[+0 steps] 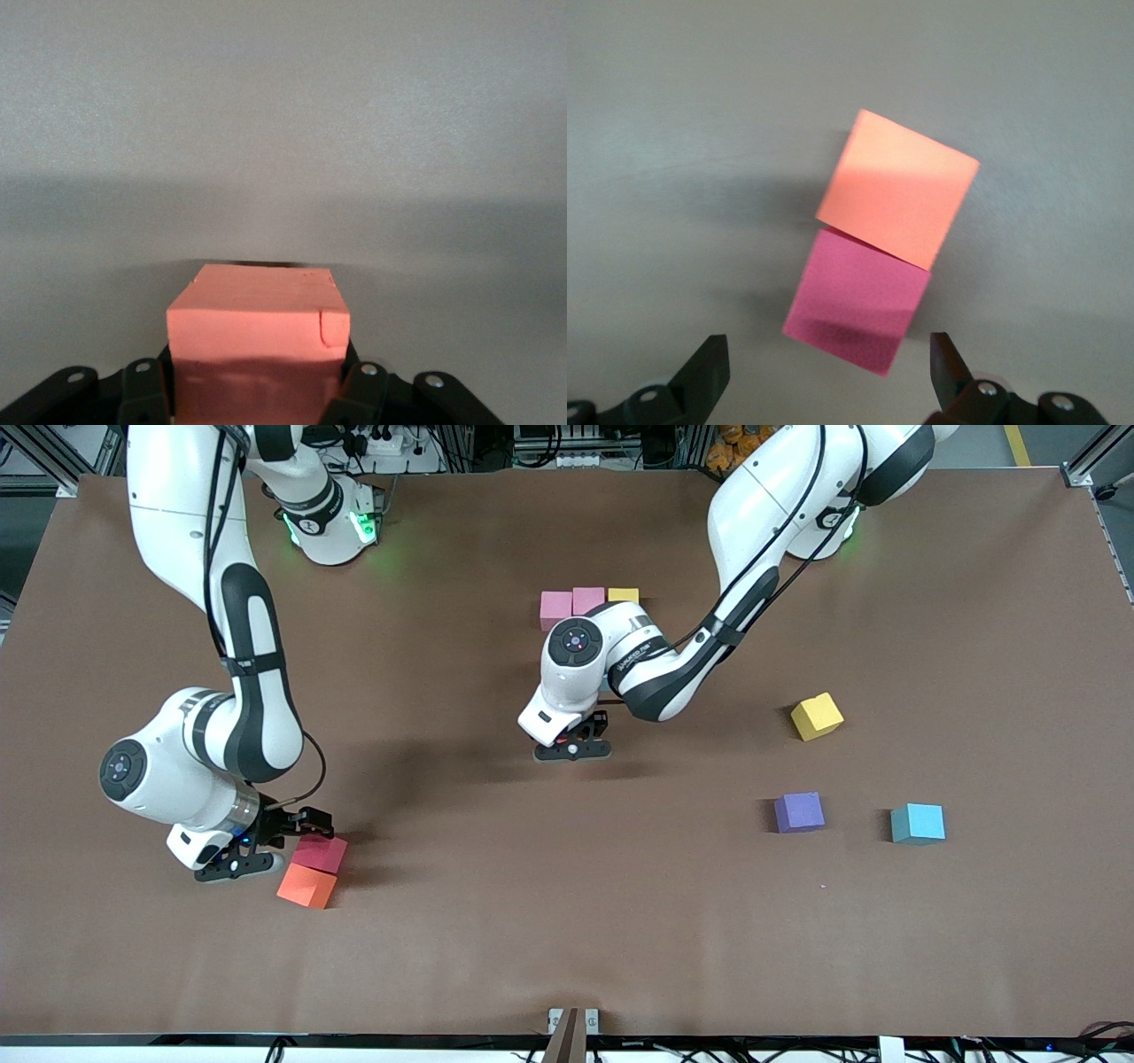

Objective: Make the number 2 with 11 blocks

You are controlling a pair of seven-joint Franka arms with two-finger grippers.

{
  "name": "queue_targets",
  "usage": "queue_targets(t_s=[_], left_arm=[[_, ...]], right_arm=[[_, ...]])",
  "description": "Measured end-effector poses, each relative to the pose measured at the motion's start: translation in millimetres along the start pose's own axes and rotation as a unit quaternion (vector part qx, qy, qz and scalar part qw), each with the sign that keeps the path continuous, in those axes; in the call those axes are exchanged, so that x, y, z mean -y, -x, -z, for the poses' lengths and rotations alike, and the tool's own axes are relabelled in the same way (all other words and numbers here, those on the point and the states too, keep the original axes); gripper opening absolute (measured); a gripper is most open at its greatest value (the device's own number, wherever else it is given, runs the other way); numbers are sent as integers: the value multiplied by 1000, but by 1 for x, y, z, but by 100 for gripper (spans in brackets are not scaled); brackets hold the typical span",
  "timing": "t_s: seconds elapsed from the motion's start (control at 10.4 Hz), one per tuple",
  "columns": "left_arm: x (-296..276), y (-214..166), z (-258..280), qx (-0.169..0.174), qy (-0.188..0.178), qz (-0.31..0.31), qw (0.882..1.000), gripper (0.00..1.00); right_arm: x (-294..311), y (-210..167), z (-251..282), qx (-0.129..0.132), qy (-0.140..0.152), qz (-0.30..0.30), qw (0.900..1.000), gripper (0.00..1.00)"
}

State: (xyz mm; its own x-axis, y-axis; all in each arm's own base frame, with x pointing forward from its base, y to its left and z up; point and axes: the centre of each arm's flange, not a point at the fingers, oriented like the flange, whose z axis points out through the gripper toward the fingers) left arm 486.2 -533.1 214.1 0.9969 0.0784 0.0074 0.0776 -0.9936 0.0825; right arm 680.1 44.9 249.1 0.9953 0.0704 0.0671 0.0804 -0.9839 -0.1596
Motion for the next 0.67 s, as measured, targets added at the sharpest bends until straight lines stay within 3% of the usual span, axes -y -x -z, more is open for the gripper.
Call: queue_targets(t_s=[0.29,0.38,0.67], left_arm=[[-2,8,-12,-4,-11,-17,1000,62],[-3,11,-15,-2,-12,-20,1000,62],[-4,12,-17,-2,-13,-18,1000,62]], right_arm=[[3,2,-14,4,-7,-84,996,100],[4,1,-20,-5,-12,-102,995,100],[5,8,-46,-32,8,-112,993,100]])
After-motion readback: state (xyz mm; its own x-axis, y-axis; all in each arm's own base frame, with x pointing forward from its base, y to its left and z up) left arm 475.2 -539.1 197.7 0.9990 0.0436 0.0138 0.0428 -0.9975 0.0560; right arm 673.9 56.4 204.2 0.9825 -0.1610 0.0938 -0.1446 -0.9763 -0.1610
